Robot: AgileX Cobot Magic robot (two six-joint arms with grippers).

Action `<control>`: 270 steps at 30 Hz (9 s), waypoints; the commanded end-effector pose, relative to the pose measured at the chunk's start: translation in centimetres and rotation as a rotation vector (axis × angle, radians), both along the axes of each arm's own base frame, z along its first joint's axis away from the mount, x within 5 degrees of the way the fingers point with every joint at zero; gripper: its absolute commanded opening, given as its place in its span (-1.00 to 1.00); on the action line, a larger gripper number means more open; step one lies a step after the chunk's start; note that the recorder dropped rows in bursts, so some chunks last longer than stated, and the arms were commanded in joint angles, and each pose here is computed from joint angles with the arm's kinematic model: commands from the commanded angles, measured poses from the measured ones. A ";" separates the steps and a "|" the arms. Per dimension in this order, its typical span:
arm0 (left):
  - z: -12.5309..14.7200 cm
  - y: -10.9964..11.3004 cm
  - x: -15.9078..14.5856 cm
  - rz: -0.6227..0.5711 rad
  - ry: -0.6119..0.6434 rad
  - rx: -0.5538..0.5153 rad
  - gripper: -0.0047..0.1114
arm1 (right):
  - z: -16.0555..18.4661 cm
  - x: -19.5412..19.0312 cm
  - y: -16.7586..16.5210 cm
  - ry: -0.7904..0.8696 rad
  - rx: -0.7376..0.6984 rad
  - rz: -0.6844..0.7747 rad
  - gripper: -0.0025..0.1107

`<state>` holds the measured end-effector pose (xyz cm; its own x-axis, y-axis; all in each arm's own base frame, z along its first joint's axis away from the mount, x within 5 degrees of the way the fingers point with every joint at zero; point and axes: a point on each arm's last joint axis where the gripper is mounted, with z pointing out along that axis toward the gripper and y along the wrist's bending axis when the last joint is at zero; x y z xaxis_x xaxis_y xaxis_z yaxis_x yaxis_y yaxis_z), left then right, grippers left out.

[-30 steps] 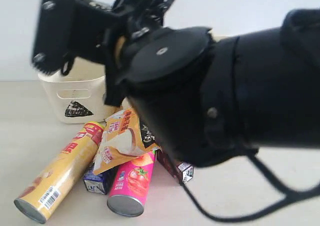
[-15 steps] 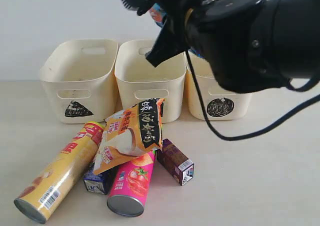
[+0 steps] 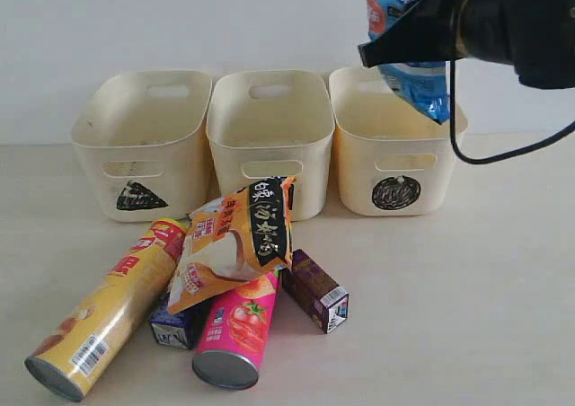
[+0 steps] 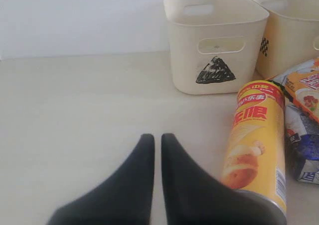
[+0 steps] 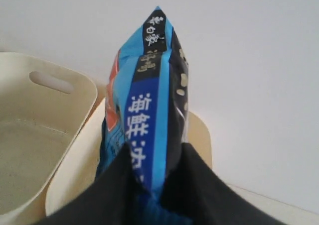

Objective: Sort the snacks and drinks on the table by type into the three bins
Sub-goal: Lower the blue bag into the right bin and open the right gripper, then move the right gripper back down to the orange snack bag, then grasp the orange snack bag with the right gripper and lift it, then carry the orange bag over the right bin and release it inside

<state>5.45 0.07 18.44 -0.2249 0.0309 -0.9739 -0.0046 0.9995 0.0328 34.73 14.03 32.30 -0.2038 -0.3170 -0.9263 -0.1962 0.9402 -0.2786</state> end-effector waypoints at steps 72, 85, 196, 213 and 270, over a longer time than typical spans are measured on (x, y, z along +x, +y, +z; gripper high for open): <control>0.2 0.0 0.0 0.003 -0.019 -0.007 -0.84 | 2.3 2.0 -7.0 0.039 -0.632 -0.229 -0.96; 0.2 0.0 0.0 0.003 -0.019 -0.007 -0.84 | 0.6 -2.5 -1.4 0.293 -0.482 0.141 -0.96; 0.2 0.0 0.0 0.003 -0.019 -0.007 -0.84 | -3.1 -10.9 12.3 -0.364 -1.370 0.883 -0.96; 0.2 0.0 0.0 0.003 -0.019 -0.007 -0.84 | -1.4 -5.2 4.9 -0.231 -1.114 0.655 -0.96; 0.2 0.0 0.0 0.003 -0.019 -0.007 -0.84 | -8.0 9.9 -4.7 0.156 0.161 0.081 0.40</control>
